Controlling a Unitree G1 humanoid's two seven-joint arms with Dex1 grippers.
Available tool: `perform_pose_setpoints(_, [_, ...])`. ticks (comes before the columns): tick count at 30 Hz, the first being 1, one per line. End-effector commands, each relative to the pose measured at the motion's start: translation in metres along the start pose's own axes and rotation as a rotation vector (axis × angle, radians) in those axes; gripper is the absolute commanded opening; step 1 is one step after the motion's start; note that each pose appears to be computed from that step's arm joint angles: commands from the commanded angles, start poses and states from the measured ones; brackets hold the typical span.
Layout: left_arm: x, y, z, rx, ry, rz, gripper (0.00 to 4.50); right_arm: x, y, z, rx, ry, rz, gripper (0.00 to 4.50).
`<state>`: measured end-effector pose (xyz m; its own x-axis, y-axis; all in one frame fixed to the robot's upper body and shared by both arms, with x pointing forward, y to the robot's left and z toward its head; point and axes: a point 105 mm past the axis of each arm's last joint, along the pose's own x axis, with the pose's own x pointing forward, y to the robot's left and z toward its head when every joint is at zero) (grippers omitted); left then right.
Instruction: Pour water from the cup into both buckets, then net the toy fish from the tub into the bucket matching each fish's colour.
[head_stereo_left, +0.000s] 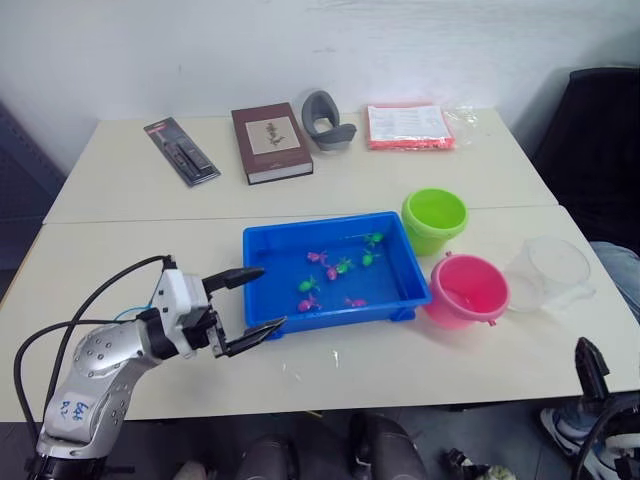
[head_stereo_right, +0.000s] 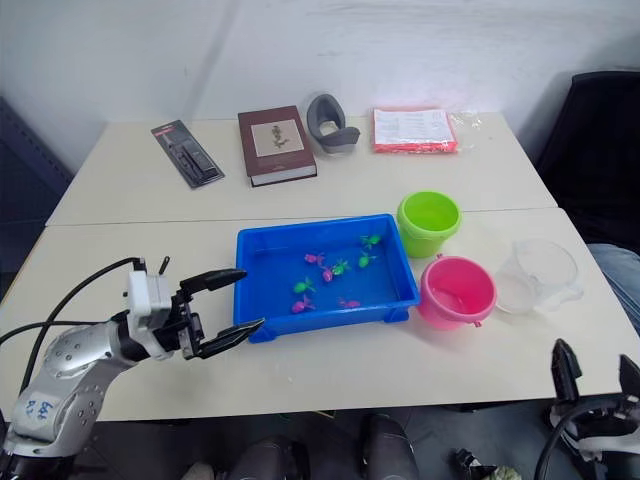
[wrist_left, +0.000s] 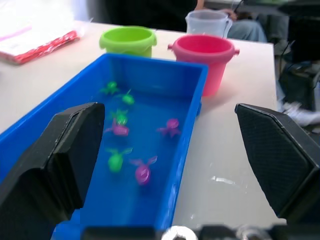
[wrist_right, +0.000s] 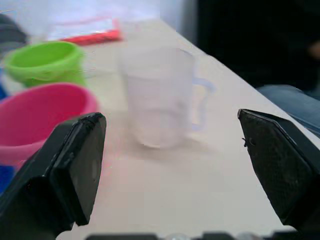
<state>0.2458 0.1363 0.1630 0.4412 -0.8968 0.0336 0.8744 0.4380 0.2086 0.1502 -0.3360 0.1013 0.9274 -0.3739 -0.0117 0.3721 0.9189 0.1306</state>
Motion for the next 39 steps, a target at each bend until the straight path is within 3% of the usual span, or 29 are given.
perform_pose_setpoints(1, [0.021,-0.006,-0.001,0.021,0.018,-0.058,4.49,0.02,-0.007,-0.002,-0.017,0.025,0.002,4.5])
perform_pose_setpoints(7, [0.051,-0.013,0.0,0.013,-0.011,-0.096,4.49,0.058,-0.025,-0.006,-0.011,0.042,-0.033,4.5])
perform_pose_setpoints(13, [0.061,-0.015,0.001,-0.006,-0.008,-0.12,4.49,0.083,-0.031,-0.008,-0.018,0.062,-0.056,4.5])
perform_pose_setpoints(27, [0.067,-0.022,-0.002,-0.013,0.002,-0.146,4.49,0.113,-0.018,-0.007,-0.004,0.028,0.005,4.5])
perform_pose_setpoints(39, [0.073,-0.018,0.0,0.017,-0.018,-0.147,4.49,0.137,-0.03,-0.009,0.013,0.01,-0.042,4.5])
